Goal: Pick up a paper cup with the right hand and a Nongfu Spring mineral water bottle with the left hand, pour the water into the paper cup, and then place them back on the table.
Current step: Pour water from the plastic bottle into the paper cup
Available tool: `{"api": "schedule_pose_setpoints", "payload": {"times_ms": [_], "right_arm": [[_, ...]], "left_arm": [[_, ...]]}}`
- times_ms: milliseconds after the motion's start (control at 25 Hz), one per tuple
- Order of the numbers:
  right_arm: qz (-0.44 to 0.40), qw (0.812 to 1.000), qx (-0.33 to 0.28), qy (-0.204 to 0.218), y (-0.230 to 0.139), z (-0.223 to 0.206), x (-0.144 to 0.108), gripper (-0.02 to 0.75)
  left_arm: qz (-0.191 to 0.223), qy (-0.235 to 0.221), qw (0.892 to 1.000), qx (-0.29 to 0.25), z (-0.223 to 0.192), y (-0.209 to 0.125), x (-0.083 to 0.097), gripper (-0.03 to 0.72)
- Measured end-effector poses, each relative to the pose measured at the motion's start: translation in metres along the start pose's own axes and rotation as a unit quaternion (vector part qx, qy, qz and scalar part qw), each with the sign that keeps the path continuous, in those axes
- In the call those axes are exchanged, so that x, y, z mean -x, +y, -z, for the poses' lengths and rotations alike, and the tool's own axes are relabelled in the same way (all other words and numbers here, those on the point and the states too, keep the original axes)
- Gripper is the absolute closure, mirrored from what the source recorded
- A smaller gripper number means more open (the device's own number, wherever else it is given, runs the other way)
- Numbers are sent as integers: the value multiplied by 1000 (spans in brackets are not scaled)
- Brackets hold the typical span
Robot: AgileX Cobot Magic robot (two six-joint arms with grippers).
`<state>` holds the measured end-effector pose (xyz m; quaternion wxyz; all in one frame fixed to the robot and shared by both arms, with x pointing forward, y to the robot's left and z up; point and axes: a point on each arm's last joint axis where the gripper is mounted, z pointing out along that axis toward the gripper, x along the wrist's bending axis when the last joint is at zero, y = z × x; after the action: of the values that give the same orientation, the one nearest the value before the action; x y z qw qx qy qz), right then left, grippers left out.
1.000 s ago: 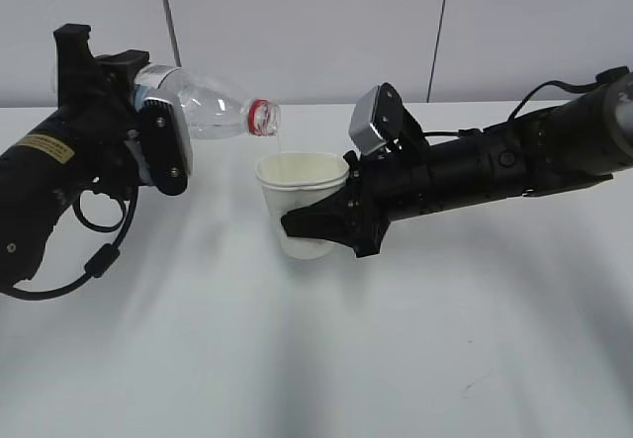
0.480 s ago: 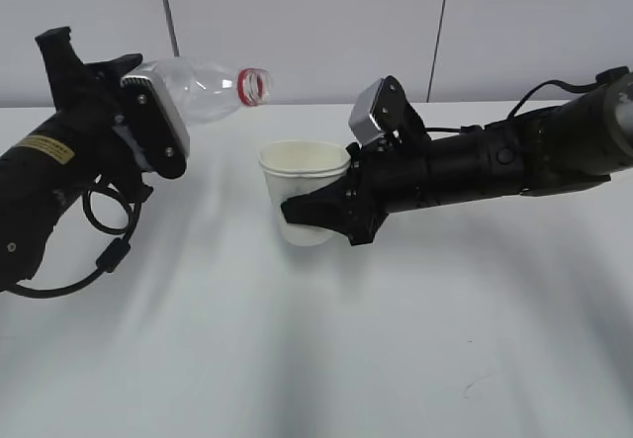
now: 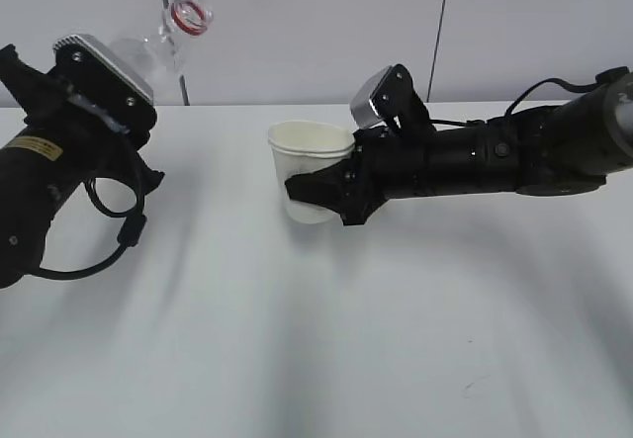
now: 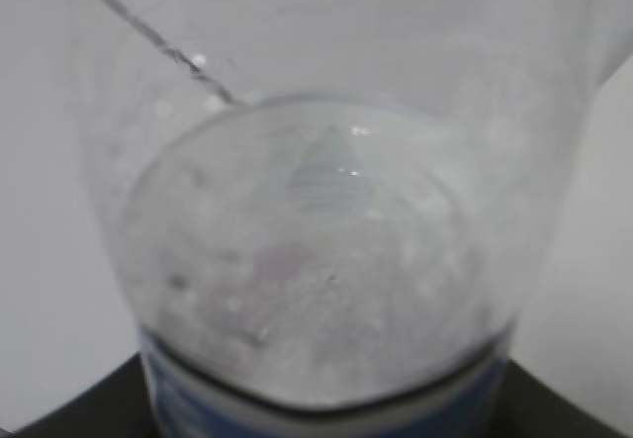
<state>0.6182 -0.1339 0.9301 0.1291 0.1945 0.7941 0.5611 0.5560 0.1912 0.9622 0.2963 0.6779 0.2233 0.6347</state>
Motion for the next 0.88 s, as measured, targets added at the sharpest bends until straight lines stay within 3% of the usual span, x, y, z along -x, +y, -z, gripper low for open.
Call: {"api": "schedule_pose_setpoints", "payload": {"times_ms": [200, 400, 720, 880], "right_arm": [[-6, 1000, -2, -13, 0, 0, 2, 350], [-5, 1000, -3, -16, -1, 0, 3, 350], [-34, 998, 17, -39, 3, 0, 7, 350], [-48, 997, 26, -50, 4, 0, 9, 350]], "left_arm": [[84, -13, 996, -12, 0, -2, 3, 321], [163, -44, 985, -41, 1, -6, 9, 321], [330, -53, 940, -69, 1, -9, 13, 321], [378, -61, 921, -76, 0, -12, 20, 321]]}}
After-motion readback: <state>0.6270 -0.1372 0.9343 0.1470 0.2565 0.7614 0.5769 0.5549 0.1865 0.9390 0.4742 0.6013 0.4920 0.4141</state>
